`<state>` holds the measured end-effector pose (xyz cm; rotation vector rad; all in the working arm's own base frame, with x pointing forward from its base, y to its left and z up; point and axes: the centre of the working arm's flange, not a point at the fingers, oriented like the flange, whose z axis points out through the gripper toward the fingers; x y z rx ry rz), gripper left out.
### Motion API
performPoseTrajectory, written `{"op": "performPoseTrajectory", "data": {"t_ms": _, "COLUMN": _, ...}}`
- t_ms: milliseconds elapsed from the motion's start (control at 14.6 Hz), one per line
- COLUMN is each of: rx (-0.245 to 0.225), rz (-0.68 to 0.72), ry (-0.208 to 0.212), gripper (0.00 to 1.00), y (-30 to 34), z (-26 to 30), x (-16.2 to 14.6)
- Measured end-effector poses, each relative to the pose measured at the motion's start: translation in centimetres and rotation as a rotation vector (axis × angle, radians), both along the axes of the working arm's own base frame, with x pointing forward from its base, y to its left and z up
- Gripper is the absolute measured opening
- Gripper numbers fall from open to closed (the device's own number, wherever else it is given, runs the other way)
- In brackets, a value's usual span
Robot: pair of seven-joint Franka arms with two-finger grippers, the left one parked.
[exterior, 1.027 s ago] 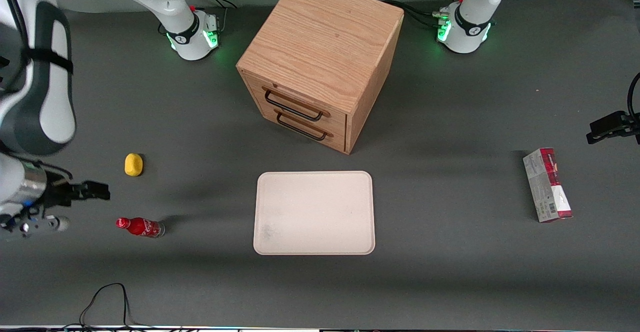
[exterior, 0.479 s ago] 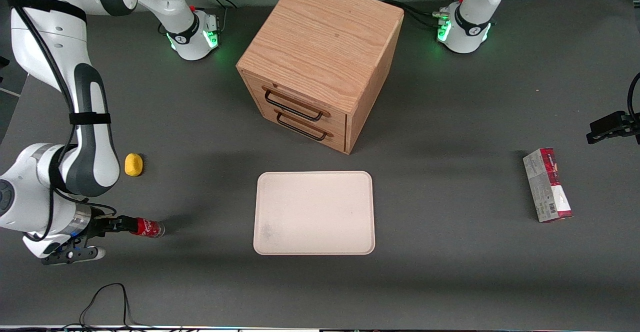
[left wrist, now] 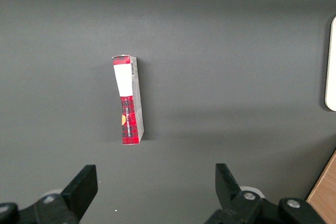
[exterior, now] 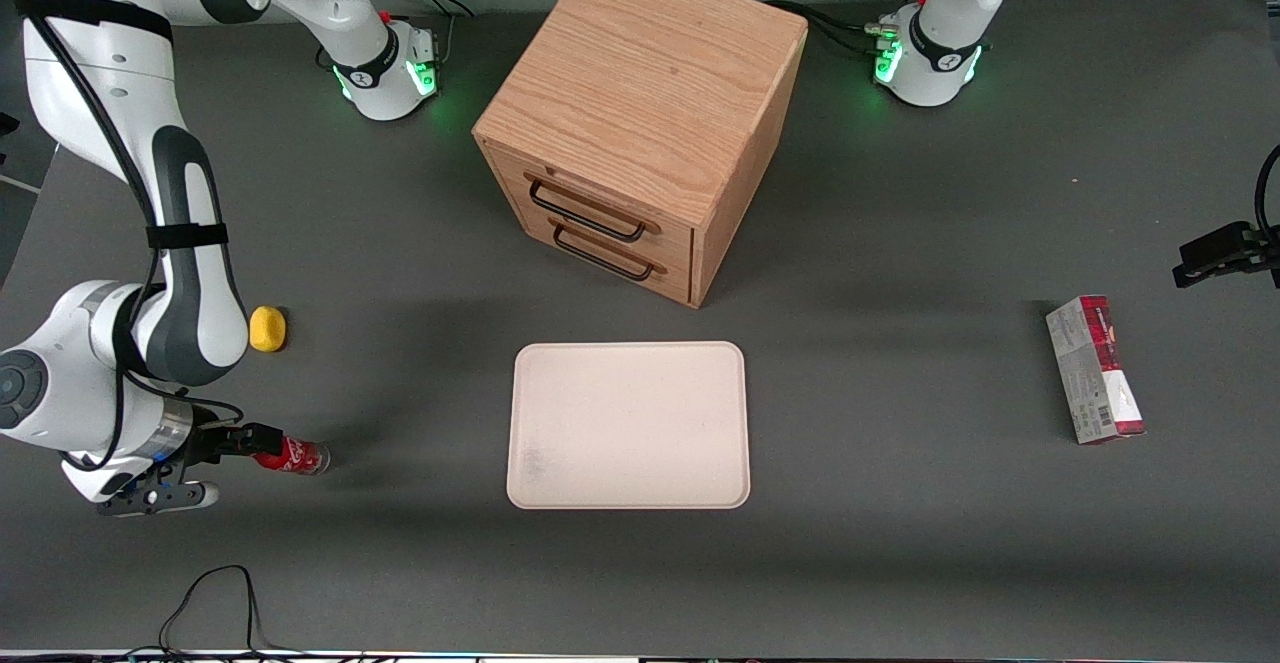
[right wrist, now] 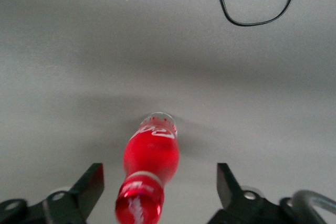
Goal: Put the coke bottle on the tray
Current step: 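Close the right gripper around the red bottle's neck, then lift the red bottle and carry it over the white tray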
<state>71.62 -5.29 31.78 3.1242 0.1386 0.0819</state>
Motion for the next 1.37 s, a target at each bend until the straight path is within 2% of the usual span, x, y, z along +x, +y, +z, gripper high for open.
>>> {"op": "performPoseTrajectory", "data": {"t_ms": 68, "rx": 0.003, "rz": 0.0, "ry": 0.001, "gripper": 0.85, "y": 0.1, "z": 0.3, "x": -0.2}}
{"op": "performPoseTrajectory", "data": {"t_ms": 137, "rx": 0.005, "rz": 0.001, "ry": 0.0, "gripper": 0.85, "y": 0.1, "z": 0.5, "x": -0.3}}
{"op": "performPoseTrajectory", "data": {"t_ms": 205, "rx": 0.011, "rz": -0.002, "ry": 0.001, "gripper": 0.77, "y": 0.2, "z": 0.5, "x": -0.3}}
{"op": "performPoseTrajectory", "data": {"t_ms": 479, "rx": 0.029, "rz": -0.012, "ry": 0.002, "gripper": 0.33, "y": 0.4, "z": 0.4, "x": -0.4}}
{"op": "performPoseTrajectory", "data": {"t_ms": 616, "rx": 0.033, "rz": -0.006, "ry": -0.008, "gripper": 0.31, "y": 0.8, "z": 1.1, "x": -0.4}}
{"op": "performPoseTrajectory", "data": {"t_ms": 753, "rx": 0.039, "rz": 0.016, "ry": -0.018, "gripper": 0.31, "y": 2.1, "z": 4.0, "x": -0.5}}
{"op": "performPoseTrajectory", "data": {"t_ms": 959, "rx": 0.022, "rz": 0.083, "ry": 0.045, "gripper": 0.31, "y": 5.7, "z": 13.5, "x": -2.3}}
{"op": "performPoseTrajectory", "data": {"t_ms": 1164, "rx": 0.01, "rz": 0.096, "ry": 0.116, "gripper": 0.31, "y": 11.4, "z": 23.0, "x": -5.8}}
{"op": "performPoseTrajectory", "data": {"t_ms": 1301, "rx": 0.007, "rz": 0.077, "ry": 0.158, "gripper": 0.31, "y": 15.8, "z": 25.9, "x": -7.8}}
{"op": "performPoseTrajectory", "data": {"t_ms": 1370, "rx": -0.003, "rz": 0.069, "ry": 0.165, "gripper": 0.31, "y": 18.3, "z": 26.4, "x": -8.6}}
